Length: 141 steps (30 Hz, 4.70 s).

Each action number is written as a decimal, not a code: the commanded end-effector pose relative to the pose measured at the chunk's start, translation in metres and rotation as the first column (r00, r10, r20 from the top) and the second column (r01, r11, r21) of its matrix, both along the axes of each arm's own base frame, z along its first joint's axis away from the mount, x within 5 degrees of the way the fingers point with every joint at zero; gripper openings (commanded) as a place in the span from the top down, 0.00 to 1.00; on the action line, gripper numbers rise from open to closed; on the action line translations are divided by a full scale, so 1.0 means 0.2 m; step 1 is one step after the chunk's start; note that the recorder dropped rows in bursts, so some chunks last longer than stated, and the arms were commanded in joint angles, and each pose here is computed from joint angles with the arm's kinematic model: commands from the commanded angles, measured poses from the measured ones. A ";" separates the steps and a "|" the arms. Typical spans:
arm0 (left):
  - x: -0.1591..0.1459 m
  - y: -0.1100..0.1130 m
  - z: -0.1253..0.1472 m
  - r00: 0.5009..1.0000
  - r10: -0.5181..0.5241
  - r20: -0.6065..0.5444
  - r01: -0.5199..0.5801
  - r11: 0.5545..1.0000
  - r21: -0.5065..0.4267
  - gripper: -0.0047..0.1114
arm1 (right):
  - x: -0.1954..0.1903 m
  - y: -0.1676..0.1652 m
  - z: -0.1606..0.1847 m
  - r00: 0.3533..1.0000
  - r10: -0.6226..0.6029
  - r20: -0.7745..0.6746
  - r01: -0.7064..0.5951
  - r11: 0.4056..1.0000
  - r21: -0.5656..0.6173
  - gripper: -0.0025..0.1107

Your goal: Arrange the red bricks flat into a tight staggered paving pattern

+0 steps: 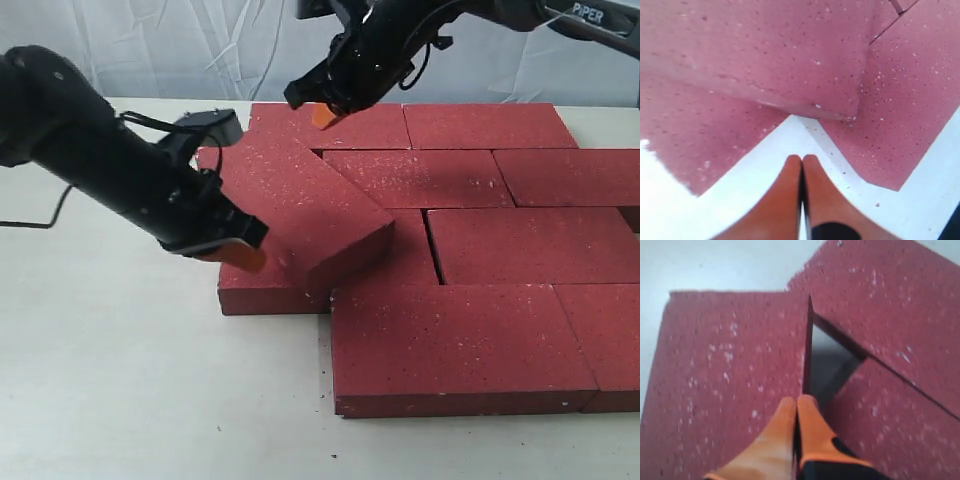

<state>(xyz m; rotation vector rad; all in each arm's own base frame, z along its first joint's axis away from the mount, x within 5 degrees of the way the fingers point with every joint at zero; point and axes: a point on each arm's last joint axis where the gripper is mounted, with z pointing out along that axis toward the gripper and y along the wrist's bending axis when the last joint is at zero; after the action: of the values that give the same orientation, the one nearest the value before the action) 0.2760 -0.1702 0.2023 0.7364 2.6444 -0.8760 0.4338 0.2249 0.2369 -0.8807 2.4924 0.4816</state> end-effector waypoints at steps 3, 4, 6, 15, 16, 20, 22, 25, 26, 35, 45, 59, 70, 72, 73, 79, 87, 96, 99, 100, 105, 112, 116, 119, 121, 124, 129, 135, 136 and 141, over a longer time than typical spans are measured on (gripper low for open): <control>-0.01 0.25 0.19 0.975 0.129 0.181 -0.136 0.990 0.028 0.96 | -0.17 -0.24 0.17 0.996 -0.075 -0.047 0.057 0.949 -0.309 0.99; -0.01 0.29 0.21 0.967 0.158 0.201 -0.166 0.986 0.023 0.96 | -0.21 -0.27 0.17 0.993 -0.112 -0.047 0.090 0.935 -0.342 0.99; -0.03 0.35 0.24 0.948 0.207 0.240 -0.216 0.976 0.014 0.96 | -0.29 -0.31 0.16 0.989 -0.123 -0.086 0.084 0.929 -0.360 0.99; -0.04 0.41 0.26 0.914 0.285 0.289 -0.297 0.955 -0.003 0.96 | -0.54 -0.23 -0.08 0.914 -0.002 -0.407 -0.071 0.984 -0.163 0.99; -0.04 0.41 0.25 0.913 0.284 0.292 -0.297 0.955 0.000 0.96 | -0.54 -0.21 -0.11 0.910 0.000 -0.414 -0.072 0.985 -0.158 0.99; -0.04 0.41 0.26 0.911 0.286 0.297 -0.299 0.954 0.001 0.96 | -0.51 -0.16 -0.20 0.909 -0.003 -0.416 -0.067 0.986 -0.154 0.99; -0.04 0.41 0.26 0.910 0.290 0.297 -0.303 0.953 -0.003 0.96 | -0.49 -0.15 -0.23 0.919 -0.014 -0.394 -0.049 0.987 -0.150 0.99; -0.03 0.41 0.26 0.906 0.293 0.307 -0.307 0.952 -0.002 0.96 | -0.41 -0.18 -0.25 0.967 -0.050 -0.251 -0.007 0.975 -0.222 0.99; -0.03 0.41 0.26 0.904 0.296 0.310 -0.310 0.951 -0.003 0.96 | -0.38 -0.20 -0.25 0.983 -0.081 -0.165 0.034 0.963 -0.268 0.99; 0.06 0.47 0.24 0.818 0.387 0.426 -0.436 0.900 0.020 0.96 | -0.14 -0.29 -0.15 0.932 -0.231 0.279 0.284 0.944 -0.168 0.99; 0.67 0.61 -0.15 0.859 0.499 0.119 -0.510 0.855 0.097 0.96 | -0.18 -0.32 -0.11 0.990 -0.139 0.014 0.139 0.971 -0.196 0.99; 0.82 0.56 -0.21 0.865 0.499 0.051 -0.501 0.865 0.039 0.96 | -0.07 -0.24 -0.20 0.985 -0.164 -0.053 0.157 0.979 -0.129 0.99; 0.83 0.57 -0.36 0.867 0.498 0.015 -0.498 0.863 0.087 0.96 | -0.07 -0.23 -0.20 0.985 -0.162 -0.052 0.155 0.980 -0.124 0.99; 0.83 0.57 -0.36 0.863 0.506 0.013 -0.505 0.859 0.079 0.96 | -0.08 -0.22 -0.20 0.987 -0.156 -0.042 0.150 0.981 -0.121 0.99; 0.83 0.56 -0.35 0.857 0.515 0.003 -0.514 0.856 0.062 0.96 | -0.08 -0.20 -0.20 0.988 -0.150 -0.034 0.145 0.982 -0.117 0.99; 0.82 0.54 -0.32 0.887 0.462 -0.016 -0.461 0.887 0.031 0.96 | -0.09 -0.14 -0.19 0.993 -0.122 -0.003 0.121 0.987 -0.105 0.99; 0.79 0.71 -0.08 0.868 0.494 0.043 -0.495 0.869 -0.004 0.96 | -0.10 -0.07 -0.12 0.995 -0.101 0.019 0.102 0.992 -0.070 0.99; 0.66 0.98 0.08 0.794 0.601 0.095 -0.602 0.798 -0.014 0.96 | -0.10 0.24 0.02 0.990 0.002 0.141 -0.004 1.000 0.009 0.99; 0.61 1.08 0.05 0.736 0.667 0.115 -0.672 0.741 0.001 0.96 | -0.07 0.35 -0.02 0.988 0.032 0.153 -0.035 0.999 0.019 0.99; 0.60 1.11 0.03 0.718 0.686 0.123 -0.691 0.723 0.007 0.96 | -0.06 0.39 -0.04 0.987 0.042 0.158 -0.046 0.999 0.022 0.99; 0.55 1.17 -0.07 0.673 0.717 0.184 -0.736 0.673 0.070 0.96 | -0.02 0.56 -0.18 0.986 0.067 0.154 -0.078 0.995 0.061 0.99; 0.52 1.21 -0.15 0.620 0.736 0.271 -0.780 0.615 0.115 0.96 | 0.03 0.64 -0.38 0.988 0.056 0.147 -0.070 0.994 0.086 0.99; 0.50 1.21 -0.19 0.608 0.744 0.279 -0.791 0.598 0.130 0.96 | 0.04 0.62 -0.42 0.984 0.079 0.160 -0.084 0.996 0.026 0.99; 0.49 1.22 -0.22 0.623 0.729 0.284 -0.780 0.606 0.155 0.96 | 0.03 0.61 -0.43 0.985 0.099 0.145 -0.098 0.995 -0.017 0.99; 0.48 1.23 -0.23 0.630 0.715 0.304 -0.774 0.608 0.176 0.96 | 0.02 0.59 -0.45 0.985 0.125 0.118 -0.116 0.990 -0.081 0.99; 0.47 1.29 -0.23 0.602 0.732 0.319 -0.797 0.577 0.177 0.96 | 0.01 0.54 -0.47 0.988 0.138 0.062 -0.127 0.979 -0.162 0.99; 0.42 1.40 -0.22 0.518 0.819 0.246 -0.855 0.496 0.151 0.96 | 0.03 0.47 -0.39 0.996 0.080 0.046 -0.071 0.980 -0.183 0.99; 0.34 1.32 -0.05 0.487 0.834 0.260 -0.870 0.489 0.058 0.96 | 0.01 0.36 -0.11 0.997 0.036 0.066 -0.021 0.977 -0.214 0.99; 0.30 1.29 -0.01 0.484 0.833 0.267 -0.869 0.492 0.041 0.96 | 0.01 0.34 -0.07 0.996 0.029 0.078 -0.011 0.973 -0.229 0.99; 0.07 1.11 0.13 0.515 0.804 0.299 -0.839 0.543 -0.014 0.96 | -0.04 0.31 0.10 0.993 0.013 0.114 0.011 0.978 -0.207 0.99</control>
<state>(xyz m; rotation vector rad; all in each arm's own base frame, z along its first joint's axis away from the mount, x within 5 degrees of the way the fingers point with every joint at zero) 0.3149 0.0700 0.2129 -0.4570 2.3829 -0.2430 0.4313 0.2920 0.2364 -0.9798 2.4856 0.1682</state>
